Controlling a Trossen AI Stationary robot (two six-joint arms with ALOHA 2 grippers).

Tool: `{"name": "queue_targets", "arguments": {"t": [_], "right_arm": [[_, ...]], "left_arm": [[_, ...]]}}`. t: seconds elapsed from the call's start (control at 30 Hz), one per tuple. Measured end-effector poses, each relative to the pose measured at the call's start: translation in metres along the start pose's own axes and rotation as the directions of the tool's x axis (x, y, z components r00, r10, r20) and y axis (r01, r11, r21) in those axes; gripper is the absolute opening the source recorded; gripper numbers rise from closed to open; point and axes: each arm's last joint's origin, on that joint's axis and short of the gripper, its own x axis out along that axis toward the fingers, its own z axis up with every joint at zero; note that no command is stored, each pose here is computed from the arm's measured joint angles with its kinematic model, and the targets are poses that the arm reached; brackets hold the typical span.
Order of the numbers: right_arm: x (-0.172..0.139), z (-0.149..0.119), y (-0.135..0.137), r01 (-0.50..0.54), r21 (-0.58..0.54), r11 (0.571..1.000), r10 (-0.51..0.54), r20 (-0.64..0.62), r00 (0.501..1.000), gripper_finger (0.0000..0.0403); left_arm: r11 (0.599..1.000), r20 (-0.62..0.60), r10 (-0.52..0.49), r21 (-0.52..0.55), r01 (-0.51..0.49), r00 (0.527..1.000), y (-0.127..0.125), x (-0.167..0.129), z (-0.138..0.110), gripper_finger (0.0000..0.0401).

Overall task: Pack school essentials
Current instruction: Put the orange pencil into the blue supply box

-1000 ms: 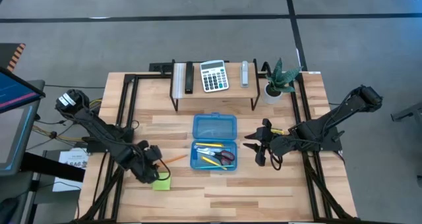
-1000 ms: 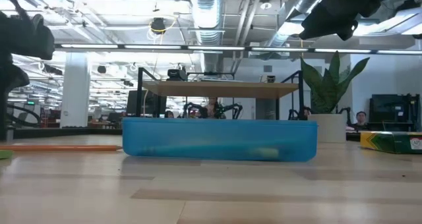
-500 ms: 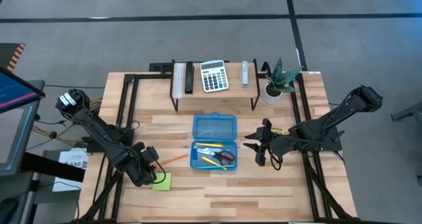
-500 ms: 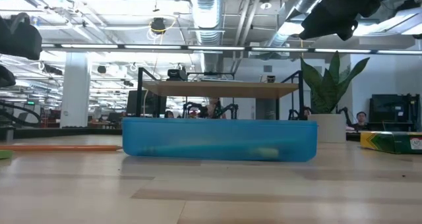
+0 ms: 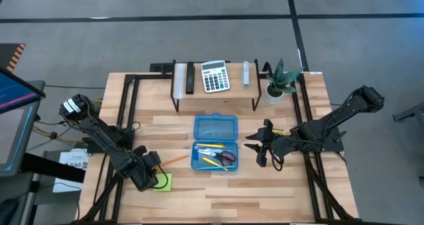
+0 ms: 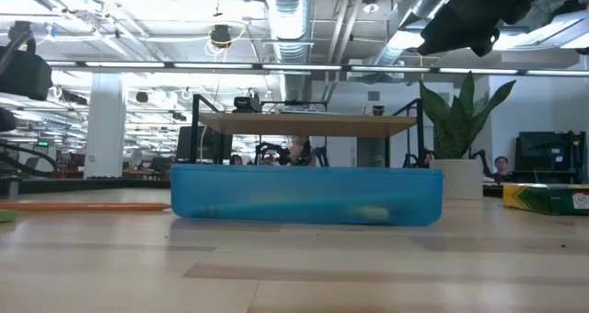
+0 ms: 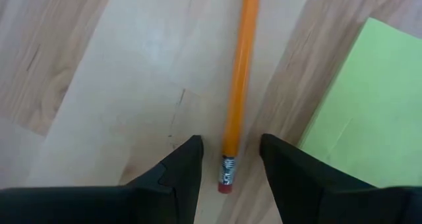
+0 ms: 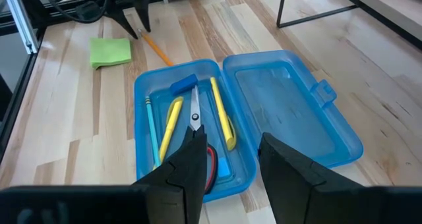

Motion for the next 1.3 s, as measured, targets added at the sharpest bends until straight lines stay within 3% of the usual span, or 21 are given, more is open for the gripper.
{"name": "queue_targets", "arguments": {"t": [0.47, 0.7, 1.0, 1.13, 1.3], "right_arm": [[0.000, 0.000, 0.000, 0.003, -0.001, 1.000, -0.003, 0.002, 1.000, 0.0159], [0.000, 0.000, 0.000, 0.004, -0.006, 1.000, -0.004, 0.002, 1.000, 0.0159], [0.000, 0.000, 0.000, 0.008, -0.006, 1.000, -0.008, 0.004, 1.000, 0.0159], [0.000, 0.000, -0.001, 0.009, -0.009, 1.000, -0.009, 0.005, 1.000, 0.0159], [0.000, 0.001, -0.001, 0.029, -0.008, 1.000, -0.029, 0.017, 0.999, 0.0159]], "left_arm": [[1.000, -0.058, -0.014, -0.006, 0.014, 0.998, 0.005, 0.004, 0.017, 0.0007], [0.999, -0.048, -0.018, 0.029, 0.019, 0.999, 0.008, 0.002, 0.021, 0.0002], [1.000, 0.127, 0.027, -0.012, -0.026, 0.991, 0.029, -0.024, 0.026, 0.0000], [1.000, 0.217, -0.015, 0.002, 0.015, 0.976, 0.031, -0.036, 0.030, 0.0000], [0.993, 0.345, -0.097, 0.095, 0.068, 0.934, 0.021, -0.056, 0.049, 0.0000]]}}
